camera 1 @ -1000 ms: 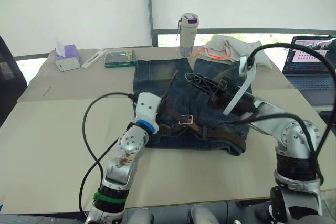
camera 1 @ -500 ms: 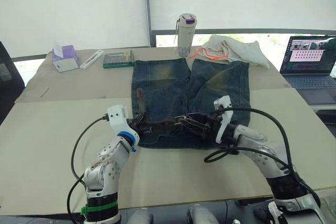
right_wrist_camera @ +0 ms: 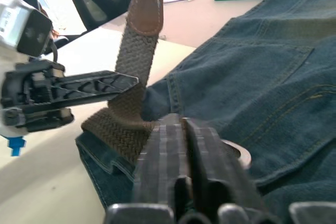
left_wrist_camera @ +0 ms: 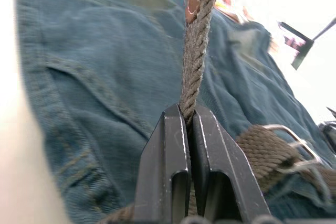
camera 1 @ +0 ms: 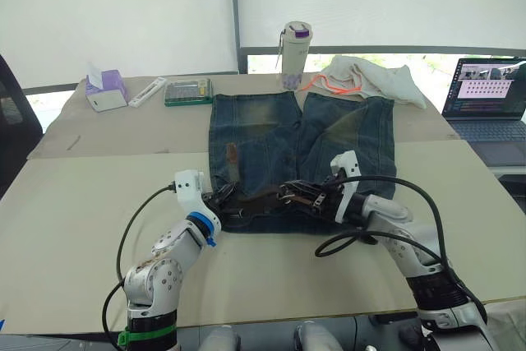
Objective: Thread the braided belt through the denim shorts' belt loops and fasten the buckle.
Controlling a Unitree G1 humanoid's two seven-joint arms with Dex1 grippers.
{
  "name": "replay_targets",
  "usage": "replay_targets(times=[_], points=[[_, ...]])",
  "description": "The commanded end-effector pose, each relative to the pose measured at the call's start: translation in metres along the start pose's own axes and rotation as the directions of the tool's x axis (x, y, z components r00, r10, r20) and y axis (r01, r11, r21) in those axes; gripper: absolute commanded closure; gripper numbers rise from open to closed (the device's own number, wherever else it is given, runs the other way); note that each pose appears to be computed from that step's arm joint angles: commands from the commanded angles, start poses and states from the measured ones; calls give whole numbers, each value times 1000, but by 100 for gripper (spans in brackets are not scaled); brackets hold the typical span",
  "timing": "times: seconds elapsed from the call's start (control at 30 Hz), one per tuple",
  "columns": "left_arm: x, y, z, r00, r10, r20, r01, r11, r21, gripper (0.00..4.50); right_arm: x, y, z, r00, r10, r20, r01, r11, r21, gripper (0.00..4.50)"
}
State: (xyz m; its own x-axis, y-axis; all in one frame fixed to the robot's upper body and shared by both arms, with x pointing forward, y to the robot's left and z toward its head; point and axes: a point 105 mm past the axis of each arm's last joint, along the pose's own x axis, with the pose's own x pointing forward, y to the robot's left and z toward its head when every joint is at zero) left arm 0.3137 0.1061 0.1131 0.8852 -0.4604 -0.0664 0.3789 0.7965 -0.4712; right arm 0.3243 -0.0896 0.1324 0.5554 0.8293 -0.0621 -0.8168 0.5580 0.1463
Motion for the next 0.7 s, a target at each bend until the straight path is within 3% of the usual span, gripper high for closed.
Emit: replay_targets(times=[0.03,0.2,0.53,0.7], points=[[-2,-12,0,996,-84,-13,85,995,55,450,-10,-5,2,1000,-10,23,10,1000,-26,447],[-2,-9,-5,994,-92,-53,97,989,109,450,-17,-9,-25,997,-20,-73,15,997,-76,447],[-8,4,13,995,-101,5,99,981,169,450,-16,-16,-55,972,-68,-223,31,986,-164,447],[-12,12,9,996,-92,-21,94,977,191,450,-11,-16,-40,989,-68,-133,44,983,-178,447]])
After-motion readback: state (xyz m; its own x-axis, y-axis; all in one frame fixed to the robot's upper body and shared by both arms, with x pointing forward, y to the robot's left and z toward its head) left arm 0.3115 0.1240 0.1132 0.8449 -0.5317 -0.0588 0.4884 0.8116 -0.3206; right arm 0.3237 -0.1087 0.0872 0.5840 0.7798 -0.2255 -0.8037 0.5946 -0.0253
